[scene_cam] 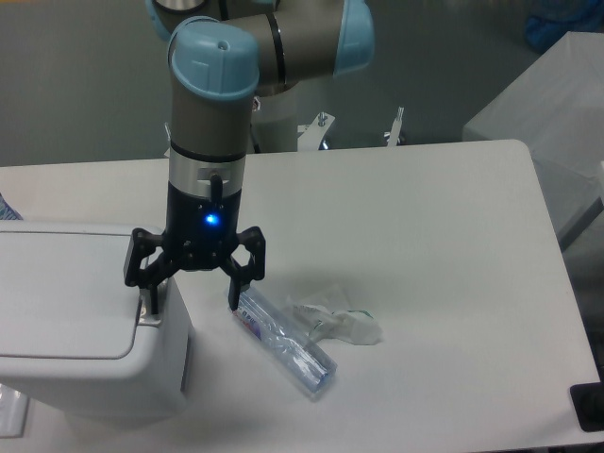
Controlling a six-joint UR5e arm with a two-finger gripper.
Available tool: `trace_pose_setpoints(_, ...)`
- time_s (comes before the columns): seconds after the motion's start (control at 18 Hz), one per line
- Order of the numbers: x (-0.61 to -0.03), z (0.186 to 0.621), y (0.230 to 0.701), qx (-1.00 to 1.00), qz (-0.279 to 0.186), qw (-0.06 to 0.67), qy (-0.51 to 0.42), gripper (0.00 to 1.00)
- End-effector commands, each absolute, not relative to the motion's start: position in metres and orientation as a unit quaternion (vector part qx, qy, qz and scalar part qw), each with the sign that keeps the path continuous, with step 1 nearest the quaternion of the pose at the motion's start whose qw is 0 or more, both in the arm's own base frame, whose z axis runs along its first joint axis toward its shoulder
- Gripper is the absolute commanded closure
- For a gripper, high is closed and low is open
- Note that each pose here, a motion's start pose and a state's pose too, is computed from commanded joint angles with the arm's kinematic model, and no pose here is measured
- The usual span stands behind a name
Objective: Open the trash can
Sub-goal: 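Press down on the trash can lid button with the gripper finger, then lift the gripper up and away from the opened trash can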
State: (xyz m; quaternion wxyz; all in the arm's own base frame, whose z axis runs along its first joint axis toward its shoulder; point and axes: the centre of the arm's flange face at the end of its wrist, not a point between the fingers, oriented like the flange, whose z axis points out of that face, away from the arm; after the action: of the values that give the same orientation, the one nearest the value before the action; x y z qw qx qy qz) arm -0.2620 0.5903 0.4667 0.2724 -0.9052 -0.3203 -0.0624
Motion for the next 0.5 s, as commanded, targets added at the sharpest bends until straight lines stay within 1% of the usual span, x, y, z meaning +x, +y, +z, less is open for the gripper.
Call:
trace_pose_setpoints(0.28,-0.264,0.468,0.59,-0.904,-0.063,0.273,-0.322,0.0)
trace_pose_setpoints(0.5,-0.271,0.479,0.587,-0.901,-0.058,0.284,-0.324,0.0)
